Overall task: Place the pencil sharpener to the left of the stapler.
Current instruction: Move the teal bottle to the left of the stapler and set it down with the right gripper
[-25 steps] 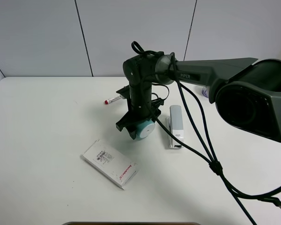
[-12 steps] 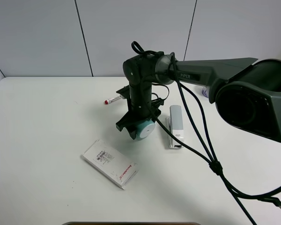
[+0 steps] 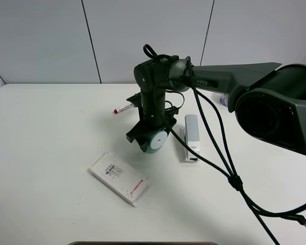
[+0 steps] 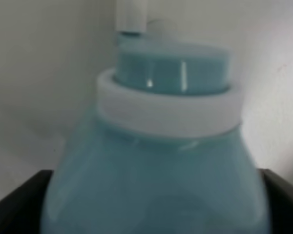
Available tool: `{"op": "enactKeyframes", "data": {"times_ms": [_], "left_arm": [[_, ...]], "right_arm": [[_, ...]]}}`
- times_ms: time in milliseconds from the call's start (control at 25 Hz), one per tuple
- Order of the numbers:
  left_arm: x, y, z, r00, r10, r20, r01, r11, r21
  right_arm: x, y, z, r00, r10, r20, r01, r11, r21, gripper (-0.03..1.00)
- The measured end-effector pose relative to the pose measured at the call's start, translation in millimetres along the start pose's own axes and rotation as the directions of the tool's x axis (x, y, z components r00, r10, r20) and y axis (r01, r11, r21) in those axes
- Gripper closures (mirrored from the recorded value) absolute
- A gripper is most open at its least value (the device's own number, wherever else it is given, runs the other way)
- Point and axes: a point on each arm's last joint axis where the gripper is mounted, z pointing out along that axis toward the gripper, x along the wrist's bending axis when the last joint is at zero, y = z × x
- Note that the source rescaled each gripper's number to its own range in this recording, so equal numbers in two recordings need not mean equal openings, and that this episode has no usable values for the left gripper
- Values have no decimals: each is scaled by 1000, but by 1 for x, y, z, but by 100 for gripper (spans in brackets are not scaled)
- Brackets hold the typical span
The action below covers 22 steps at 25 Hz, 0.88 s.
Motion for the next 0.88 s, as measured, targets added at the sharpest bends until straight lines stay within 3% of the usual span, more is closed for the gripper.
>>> {"op": "enactKeyframes", "data": {"times_ms": [200,680,880], "left_arm": [[0,0,0,1000,0,0,0,1000,0],[0,0,0,1000,0,0,0,1000,0],[0,0,0,1000,0,0,0,1000,0]], "right_arm": [[0,0,0,1000,0,0,0,1000,3,31],[0,-4,-2,1000,0,0,0,999,39,31],[0,-5,-19,1000,-1,1,1,1000,11,31]]}}
